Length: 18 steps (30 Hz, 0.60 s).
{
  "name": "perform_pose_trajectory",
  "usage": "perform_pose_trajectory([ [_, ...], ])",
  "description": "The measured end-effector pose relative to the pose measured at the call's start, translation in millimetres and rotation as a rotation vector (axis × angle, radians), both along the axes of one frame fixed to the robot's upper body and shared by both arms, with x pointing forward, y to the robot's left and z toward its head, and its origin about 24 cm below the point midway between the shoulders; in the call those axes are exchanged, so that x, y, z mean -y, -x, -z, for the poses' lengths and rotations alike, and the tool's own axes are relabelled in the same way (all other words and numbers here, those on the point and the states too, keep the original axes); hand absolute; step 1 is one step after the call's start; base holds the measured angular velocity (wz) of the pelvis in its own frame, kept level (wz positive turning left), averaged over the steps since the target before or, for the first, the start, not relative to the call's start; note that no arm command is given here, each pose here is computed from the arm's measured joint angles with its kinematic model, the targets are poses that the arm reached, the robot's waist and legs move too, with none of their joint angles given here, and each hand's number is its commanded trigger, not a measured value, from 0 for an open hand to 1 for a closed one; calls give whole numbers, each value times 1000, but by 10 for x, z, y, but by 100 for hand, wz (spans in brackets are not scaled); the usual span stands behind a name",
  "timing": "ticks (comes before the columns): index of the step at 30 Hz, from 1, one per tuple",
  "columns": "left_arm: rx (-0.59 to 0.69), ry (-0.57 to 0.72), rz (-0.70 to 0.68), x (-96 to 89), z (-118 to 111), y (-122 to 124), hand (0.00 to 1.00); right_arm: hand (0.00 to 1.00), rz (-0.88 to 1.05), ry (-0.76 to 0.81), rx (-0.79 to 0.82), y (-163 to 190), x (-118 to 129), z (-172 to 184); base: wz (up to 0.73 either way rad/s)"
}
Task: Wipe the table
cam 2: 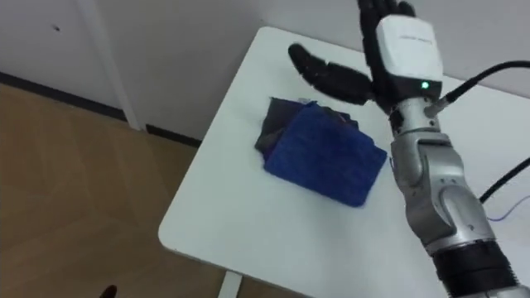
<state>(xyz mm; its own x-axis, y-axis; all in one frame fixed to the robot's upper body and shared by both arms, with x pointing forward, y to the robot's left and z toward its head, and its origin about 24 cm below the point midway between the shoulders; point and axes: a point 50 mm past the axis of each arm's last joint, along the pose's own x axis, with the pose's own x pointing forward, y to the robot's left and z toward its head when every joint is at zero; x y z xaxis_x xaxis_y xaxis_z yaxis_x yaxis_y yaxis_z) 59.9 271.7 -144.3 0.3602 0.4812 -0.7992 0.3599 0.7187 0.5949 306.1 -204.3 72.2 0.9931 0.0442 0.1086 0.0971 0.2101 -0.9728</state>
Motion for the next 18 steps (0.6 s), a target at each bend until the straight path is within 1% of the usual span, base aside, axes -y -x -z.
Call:
perform_pose_trajectory([
  [1,5,0,15,3,-7,-18,0,0,17,-10,-27,1,3,67,57],
  [2,30,15,47,70,-11,-117,0,0,51,13,-61,-1,70,108,34],
  [3,28,23,61,74,-12,-140,0,0,64,37,-96,10,65,173,26],
  [4,8,25,53,62,1,-93,0,0,59,50,-110,17,44,198,0],
  [6,-12,39,46,59,15,-81,0,0,27,105,-107,18,2,202,22],
  [10,-37,51,33,45,32,-23,0,0,4,121,-160,87,-51,330,18],
  [12,-32,67,34,80,46,16,0,0,9,132,-211,180,-28,472,-8],
  [18,-46,67,28,80,53,93,0,0,54,142,-295,403,70,697,-4],
])
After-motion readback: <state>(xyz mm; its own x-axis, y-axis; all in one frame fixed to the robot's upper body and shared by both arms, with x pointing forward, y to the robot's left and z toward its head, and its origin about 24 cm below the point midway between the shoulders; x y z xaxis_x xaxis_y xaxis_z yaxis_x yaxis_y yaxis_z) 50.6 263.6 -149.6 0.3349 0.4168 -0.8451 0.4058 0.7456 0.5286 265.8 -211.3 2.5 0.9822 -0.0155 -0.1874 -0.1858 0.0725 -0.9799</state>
